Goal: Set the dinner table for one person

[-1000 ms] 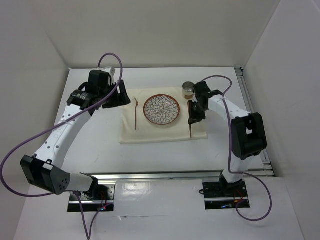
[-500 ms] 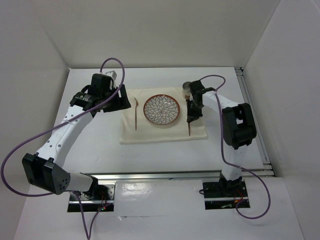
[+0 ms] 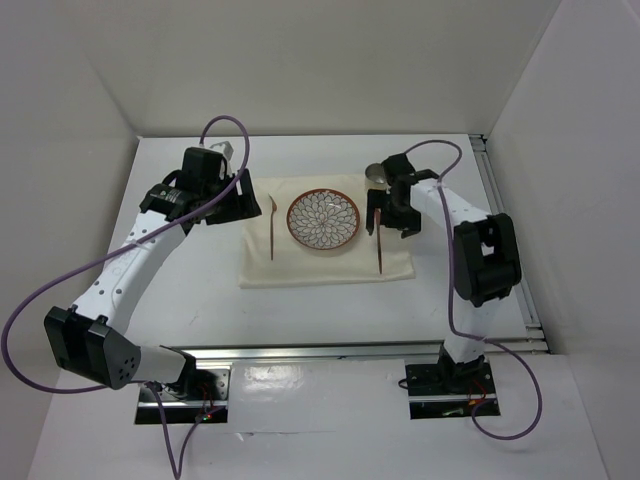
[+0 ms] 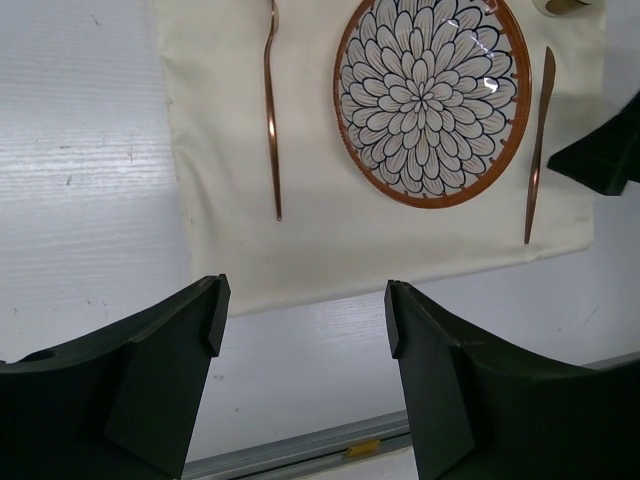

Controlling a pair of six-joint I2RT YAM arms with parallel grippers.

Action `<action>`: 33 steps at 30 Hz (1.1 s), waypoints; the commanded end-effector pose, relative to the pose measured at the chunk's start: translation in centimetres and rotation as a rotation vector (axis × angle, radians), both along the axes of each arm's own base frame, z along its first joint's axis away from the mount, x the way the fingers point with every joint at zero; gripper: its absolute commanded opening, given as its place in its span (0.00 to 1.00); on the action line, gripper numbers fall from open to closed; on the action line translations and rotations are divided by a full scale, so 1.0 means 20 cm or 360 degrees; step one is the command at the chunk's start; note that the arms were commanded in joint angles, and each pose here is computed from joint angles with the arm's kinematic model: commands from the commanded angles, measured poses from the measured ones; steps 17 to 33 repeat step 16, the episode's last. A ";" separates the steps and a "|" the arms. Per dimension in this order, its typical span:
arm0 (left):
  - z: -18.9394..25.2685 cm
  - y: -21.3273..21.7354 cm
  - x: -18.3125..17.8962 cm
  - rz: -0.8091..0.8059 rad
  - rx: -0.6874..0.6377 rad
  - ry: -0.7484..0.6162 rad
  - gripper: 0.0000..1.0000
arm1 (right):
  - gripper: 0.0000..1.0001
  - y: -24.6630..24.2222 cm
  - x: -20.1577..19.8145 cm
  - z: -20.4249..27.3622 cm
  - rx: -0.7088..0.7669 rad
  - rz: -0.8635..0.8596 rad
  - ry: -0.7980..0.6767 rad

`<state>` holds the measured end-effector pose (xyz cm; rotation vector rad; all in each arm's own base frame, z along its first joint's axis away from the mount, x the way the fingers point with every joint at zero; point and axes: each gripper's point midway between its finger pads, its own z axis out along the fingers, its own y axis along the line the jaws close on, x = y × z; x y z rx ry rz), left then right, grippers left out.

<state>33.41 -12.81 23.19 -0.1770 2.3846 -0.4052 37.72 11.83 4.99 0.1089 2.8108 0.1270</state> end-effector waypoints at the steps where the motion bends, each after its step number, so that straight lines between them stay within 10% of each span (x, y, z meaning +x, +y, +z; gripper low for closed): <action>1: 0.10 0.01 0.02 0.0030 -0.0025 -0.0082 0.81 | 0.99 -0.13 0.05 0.42 -0.0088 -0.0183 -0.0321; 12: 0.29 0.00 -0.02 -0.0019 -0.0087 -0.0207 0.81 | 0.99 -0.51 -0.33 0.77 -0.0113 -0.0568 -0.0542; 33: 0.34 -0.01 -0.02 -0.0030 -0.0107 -0.0239 0.81 | 0.99 -0.55 -0.35 0.87 -0.0156 -0.0595 -0.0637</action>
